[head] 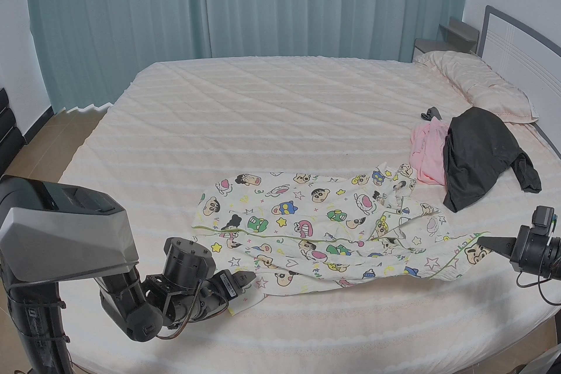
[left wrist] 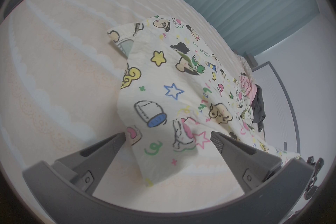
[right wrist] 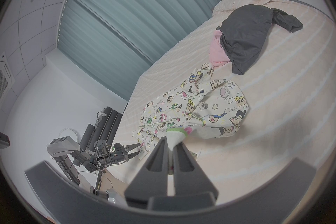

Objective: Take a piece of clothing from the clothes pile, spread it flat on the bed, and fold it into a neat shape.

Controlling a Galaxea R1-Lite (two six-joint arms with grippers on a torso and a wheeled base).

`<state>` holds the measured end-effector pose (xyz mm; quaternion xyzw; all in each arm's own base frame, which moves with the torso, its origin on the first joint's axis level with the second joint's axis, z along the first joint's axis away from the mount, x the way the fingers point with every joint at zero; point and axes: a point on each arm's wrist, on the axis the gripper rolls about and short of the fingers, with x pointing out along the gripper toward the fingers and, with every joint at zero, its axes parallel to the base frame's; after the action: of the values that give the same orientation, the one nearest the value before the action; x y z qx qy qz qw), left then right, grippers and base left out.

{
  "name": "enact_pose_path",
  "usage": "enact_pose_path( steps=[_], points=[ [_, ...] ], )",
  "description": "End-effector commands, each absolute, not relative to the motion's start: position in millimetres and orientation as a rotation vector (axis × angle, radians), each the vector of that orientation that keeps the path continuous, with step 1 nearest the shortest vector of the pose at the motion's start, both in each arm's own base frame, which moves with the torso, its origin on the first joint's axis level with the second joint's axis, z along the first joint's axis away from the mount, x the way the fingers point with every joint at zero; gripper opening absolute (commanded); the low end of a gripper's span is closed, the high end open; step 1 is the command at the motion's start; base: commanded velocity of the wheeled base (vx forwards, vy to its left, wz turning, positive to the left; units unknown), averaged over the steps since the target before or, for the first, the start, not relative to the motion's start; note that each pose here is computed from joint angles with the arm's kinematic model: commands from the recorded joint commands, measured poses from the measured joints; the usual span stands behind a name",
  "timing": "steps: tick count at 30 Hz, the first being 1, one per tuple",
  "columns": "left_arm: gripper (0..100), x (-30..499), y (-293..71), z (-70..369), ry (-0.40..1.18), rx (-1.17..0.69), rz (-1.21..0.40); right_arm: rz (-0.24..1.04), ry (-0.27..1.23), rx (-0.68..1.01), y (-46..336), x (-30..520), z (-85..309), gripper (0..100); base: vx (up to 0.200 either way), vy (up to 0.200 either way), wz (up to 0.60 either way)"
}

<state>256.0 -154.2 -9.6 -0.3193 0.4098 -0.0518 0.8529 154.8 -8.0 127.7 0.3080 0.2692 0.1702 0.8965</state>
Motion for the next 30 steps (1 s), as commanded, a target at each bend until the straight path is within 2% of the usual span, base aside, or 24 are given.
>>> enact_pose_path(
  steps=[1, 2, 3, 10, 17, 23, 30],
  points=[
    [100, 261, -158, -9, 0.852, -0.685, -0.114, 0.353, 0.555, 0.637, -8, 155, 128, 0, 0.0, 0.0, 0.0],
    [100, 261, -158, -12, 0.856, -0.68, -0.112, 0.354, 0.557, 0.638, -8, 155, 128, 0, 0.0, 0.0, 0.0],
    [0, 260, -158, -12, 0.857, -0.678, -0.111, 0.354, 0.557, 0.638, -8, 155, 128, 0, 0.0, 0.0, 0.0],
    [0, 248, -149, -12, 0.841, -0.666, -0.015, 0.354, 0.563, 0.64, -8, 154, 127, 0, 0.0, 0.0, 0.0],
    [0, 242, -143, -7, 0.831, -0.661, 0.001, 0.352, 0.558, 0.638, -8, 154, 127, 0, 0.0, 0.0, 0.0],
    [0, 239, -138, 22, 0.752, -0.699, -0.037, 0.346, 0.554, 0.636, -8, 153, 128, 0, 0.0, 0.0, 0.0],
    [0, 238, -124, 71, 0.611, -0.644, -0.119, 0.345, 0.542, 0.633, -8, 154, 130, 0, 0.0, 0.0, 0.0]
  ],
)
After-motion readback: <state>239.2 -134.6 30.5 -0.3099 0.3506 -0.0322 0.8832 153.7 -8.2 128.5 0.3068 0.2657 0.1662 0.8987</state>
